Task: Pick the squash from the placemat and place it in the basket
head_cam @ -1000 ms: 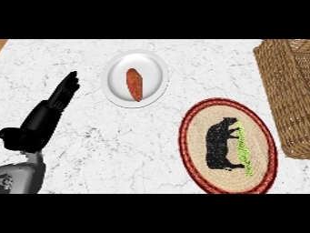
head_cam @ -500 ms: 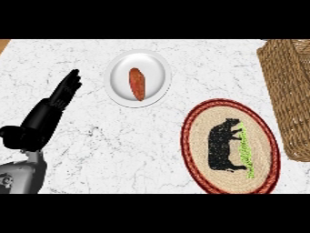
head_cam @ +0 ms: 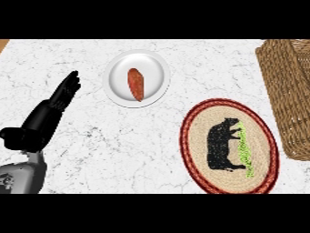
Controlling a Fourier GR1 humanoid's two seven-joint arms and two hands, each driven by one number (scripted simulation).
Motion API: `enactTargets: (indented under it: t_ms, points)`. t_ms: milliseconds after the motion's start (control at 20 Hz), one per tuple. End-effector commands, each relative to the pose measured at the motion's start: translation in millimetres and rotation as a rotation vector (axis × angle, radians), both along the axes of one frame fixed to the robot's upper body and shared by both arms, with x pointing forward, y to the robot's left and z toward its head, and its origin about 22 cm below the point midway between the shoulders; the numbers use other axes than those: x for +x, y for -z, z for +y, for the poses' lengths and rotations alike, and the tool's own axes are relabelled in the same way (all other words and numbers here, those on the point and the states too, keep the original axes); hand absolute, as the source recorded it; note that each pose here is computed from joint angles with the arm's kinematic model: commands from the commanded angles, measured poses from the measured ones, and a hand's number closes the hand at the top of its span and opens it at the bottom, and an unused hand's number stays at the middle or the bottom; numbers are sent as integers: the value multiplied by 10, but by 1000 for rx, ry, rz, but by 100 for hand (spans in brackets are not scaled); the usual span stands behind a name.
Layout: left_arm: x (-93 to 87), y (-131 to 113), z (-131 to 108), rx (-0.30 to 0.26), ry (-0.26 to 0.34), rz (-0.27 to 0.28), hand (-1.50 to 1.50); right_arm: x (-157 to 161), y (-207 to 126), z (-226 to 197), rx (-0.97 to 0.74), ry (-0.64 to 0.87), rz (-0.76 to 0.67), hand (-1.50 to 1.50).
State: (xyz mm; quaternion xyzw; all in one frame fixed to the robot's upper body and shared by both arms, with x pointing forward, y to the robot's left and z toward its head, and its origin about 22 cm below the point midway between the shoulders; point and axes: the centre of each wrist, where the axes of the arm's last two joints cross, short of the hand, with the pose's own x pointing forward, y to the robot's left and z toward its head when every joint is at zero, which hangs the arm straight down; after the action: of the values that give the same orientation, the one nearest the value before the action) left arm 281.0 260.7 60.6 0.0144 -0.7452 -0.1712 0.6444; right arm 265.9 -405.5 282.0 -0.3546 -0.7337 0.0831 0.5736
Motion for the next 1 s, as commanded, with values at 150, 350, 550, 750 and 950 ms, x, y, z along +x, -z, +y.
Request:
enactTargets:
  t_ms: [150, 350, 550, 750, 950]
  points:
    - [37, 127, -30, 1, -10, -4, 0, 407, 456, -388, -12, -2, 59, 150]
    - [-5, 28, -149, -3, -8, -3, 0, 533, 578, -562, -3, 14, 37, 150]
    - [109, -35, 104, 5, 1, -14, 0, 689, 802, -679, -39, 65, -23, 150]
    - [-49, -167, 16, 9, -7, -6, 0, 702, 925, -853, -70, 65, -53, 150]
    - [59, 160, -16, 5, -2, 18, 0, 872, 936, -720, 108, 144, -150, 150]
